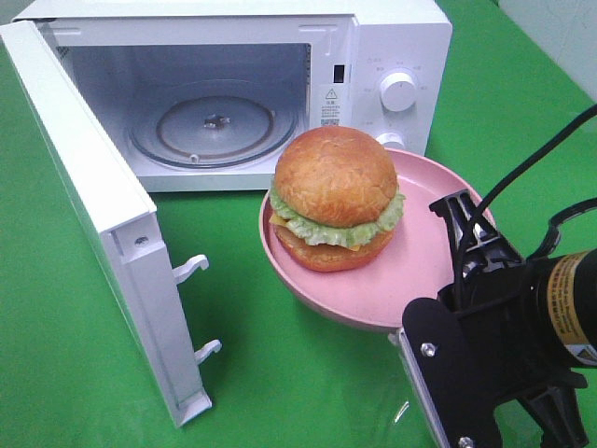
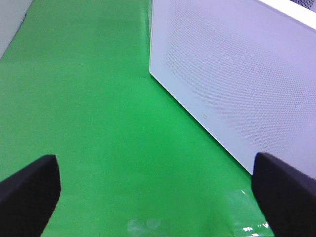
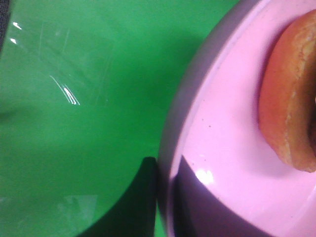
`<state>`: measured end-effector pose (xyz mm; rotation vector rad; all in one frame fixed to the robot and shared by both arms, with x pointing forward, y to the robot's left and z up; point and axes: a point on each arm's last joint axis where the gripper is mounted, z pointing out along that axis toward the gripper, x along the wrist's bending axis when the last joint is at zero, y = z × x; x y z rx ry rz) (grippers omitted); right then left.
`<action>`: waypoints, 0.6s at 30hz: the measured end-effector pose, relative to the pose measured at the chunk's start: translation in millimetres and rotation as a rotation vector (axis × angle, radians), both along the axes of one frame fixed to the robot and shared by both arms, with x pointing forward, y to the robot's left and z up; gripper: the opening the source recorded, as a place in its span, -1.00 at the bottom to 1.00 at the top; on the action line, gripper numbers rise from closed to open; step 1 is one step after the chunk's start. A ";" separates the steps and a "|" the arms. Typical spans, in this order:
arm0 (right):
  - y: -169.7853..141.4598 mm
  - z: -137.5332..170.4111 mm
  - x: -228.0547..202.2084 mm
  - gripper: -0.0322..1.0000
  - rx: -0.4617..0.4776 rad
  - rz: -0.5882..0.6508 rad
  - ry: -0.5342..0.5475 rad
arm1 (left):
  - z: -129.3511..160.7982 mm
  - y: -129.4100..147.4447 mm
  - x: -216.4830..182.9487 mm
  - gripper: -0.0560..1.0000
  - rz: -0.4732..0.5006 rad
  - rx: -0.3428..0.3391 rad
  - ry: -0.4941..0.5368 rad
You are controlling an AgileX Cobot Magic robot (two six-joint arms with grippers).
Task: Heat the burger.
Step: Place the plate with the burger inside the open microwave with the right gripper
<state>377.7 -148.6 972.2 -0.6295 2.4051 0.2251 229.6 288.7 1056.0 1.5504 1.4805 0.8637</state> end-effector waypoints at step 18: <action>3.2 -0.2 -2.4 -0.85 -0.013 0.086 -0.003 | 0.0 0.0 0.0 0.99 0.000 0.000 0.000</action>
